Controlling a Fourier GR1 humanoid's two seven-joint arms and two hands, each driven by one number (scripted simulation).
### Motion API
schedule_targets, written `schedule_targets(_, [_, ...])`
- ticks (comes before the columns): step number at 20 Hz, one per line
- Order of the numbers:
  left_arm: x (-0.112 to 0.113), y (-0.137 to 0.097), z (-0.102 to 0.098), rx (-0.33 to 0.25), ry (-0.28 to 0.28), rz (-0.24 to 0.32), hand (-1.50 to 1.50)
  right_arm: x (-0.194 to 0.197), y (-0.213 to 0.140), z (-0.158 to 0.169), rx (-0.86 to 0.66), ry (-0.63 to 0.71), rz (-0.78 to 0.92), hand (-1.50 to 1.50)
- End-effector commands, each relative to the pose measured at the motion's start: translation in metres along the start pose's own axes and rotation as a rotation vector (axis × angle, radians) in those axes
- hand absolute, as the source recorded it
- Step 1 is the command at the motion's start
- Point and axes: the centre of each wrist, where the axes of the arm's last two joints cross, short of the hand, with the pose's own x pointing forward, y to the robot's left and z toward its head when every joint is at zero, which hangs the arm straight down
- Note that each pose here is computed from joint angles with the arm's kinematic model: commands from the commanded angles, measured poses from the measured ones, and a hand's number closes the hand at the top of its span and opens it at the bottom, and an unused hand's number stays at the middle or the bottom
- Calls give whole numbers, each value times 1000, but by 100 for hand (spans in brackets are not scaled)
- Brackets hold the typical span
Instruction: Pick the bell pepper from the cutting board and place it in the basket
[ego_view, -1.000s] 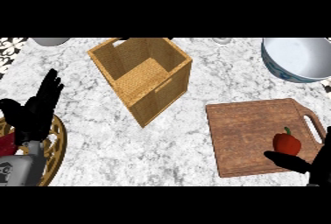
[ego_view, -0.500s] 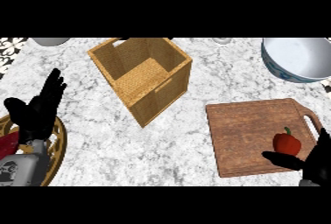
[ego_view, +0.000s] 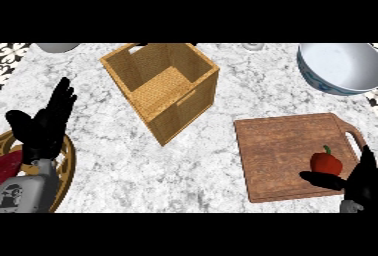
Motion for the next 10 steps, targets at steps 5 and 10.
schedule_targets(5, [6,-3,-4,5,-7,2,0,-14,12,-5,119,-19,49,-150])
schedule_targets(10, [16,8,5,9,-10,-3,0,-3,22,-13,165,-66,140,150])
